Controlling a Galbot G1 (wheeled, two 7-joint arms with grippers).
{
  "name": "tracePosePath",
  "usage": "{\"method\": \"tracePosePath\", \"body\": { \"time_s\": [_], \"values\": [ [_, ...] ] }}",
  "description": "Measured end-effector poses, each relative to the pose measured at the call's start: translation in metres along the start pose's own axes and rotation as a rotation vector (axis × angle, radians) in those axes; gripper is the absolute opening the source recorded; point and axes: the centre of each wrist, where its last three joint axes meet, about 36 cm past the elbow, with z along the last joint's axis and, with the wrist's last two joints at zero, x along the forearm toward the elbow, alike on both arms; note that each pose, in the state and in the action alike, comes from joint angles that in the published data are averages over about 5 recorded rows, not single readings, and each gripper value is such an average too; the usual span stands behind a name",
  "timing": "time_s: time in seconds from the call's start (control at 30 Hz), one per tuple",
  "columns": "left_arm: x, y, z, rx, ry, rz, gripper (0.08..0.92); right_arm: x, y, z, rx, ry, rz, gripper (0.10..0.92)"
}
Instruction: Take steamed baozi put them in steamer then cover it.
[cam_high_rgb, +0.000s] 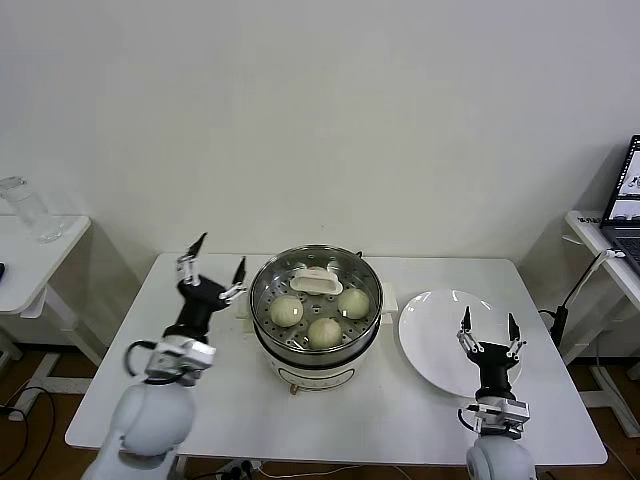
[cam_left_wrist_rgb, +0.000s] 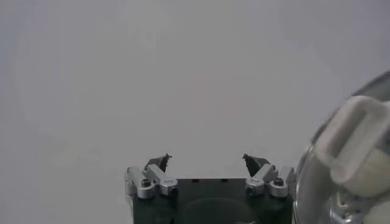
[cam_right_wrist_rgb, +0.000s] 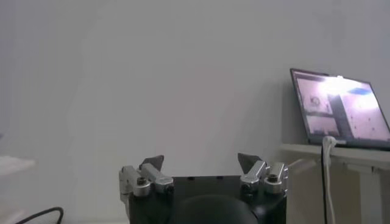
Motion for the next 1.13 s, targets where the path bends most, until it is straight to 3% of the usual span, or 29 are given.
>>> {"method": "tracePosePath", "body": {
  "time_s": [0.23, 0.47, 1.13],
  "values": [
    [0.029, 0.007, 0.058, 0.194, 0.004, -0.022, 0.823, 0.005, -0.001, -0.007, -0.028, 0.052, -0.014, 0.823],
    [0.056, 0.007, 0.095, 0.300, 0.000, -0.015, 0.823, 0.007, 0.001, -0.014, -0.044, 0.089, -0.025, 0.823],
    [0.082, 0.004, 0.130, 0.367, 0.000, -0.010, 0.823, 0.008, -0.001, -0.021, -0.043, 0.108, -0.043, 0.823]
  ]
}}
